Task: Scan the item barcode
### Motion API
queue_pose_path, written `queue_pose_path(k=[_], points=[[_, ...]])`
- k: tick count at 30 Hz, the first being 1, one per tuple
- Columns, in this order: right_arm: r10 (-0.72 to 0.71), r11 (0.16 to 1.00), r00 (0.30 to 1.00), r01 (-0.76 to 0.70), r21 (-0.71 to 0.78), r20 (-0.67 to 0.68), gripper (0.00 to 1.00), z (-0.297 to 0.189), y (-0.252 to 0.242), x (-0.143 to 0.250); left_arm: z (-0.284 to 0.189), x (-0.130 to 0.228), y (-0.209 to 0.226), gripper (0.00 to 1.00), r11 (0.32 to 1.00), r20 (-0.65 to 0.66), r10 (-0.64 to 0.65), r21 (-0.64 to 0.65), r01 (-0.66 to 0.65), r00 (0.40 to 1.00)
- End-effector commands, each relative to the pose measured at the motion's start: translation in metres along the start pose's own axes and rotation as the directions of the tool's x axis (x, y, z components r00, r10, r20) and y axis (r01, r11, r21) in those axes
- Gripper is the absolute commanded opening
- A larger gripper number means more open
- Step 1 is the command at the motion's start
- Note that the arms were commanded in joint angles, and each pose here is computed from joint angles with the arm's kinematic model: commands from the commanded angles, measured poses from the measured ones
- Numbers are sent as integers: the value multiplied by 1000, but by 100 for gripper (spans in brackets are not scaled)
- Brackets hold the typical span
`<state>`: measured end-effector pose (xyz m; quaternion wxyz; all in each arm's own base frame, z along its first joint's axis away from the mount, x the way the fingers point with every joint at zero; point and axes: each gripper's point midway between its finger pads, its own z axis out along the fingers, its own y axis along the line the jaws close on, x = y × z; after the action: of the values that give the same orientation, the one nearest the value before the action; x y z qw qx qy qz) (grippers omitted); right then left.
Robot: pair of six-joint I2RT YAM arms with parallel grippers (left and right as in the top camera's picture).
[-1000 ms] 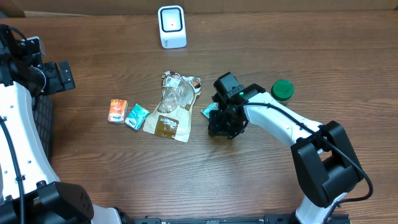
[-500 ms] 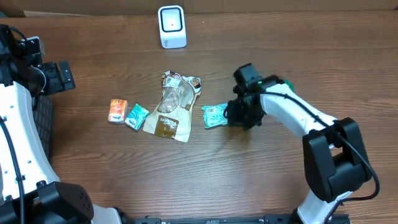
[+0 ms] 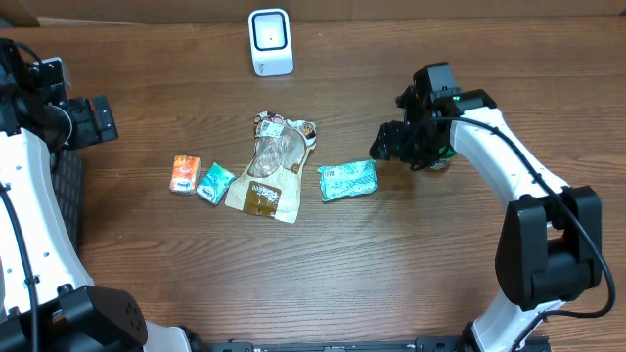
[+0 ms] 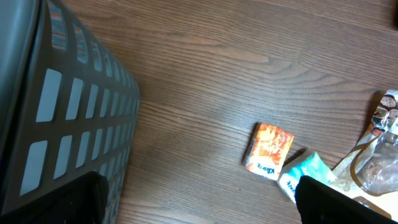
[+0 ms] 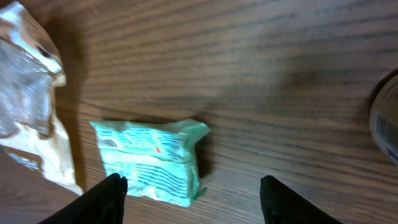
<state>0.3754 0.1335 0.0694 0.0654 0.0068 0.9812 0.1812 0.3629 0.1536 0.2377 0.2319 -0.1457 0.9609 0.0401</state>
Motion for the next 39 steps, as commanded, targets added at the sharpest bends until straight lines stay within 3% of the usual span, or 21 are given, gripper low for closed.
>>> queue_pose_path(k=[1,8,13,27,39], points=[[-63,998,998,64,-12,9,66,2,1,4,2,1,2,100,1000,-4,7,-2,-7,1000],[-53,999,998,53,-6,-22,66,33,-9,2,2,1,2,99,1000,-4,7,-2,-7,1000],[-72,994,996,67,-84,-55,66,51,-2,5,2,1,2,100,1000,-4,7,-2,-7,1000],[-69,994,996,64,-84,-62,66,60,-5,5,2,1,2,100,1000,-4,7,-2,-7,1000],[-48,985,988,22,-171,-146,65,74,3,21,2,1,2,100,1000,-4,7,-2,-7,1000]])
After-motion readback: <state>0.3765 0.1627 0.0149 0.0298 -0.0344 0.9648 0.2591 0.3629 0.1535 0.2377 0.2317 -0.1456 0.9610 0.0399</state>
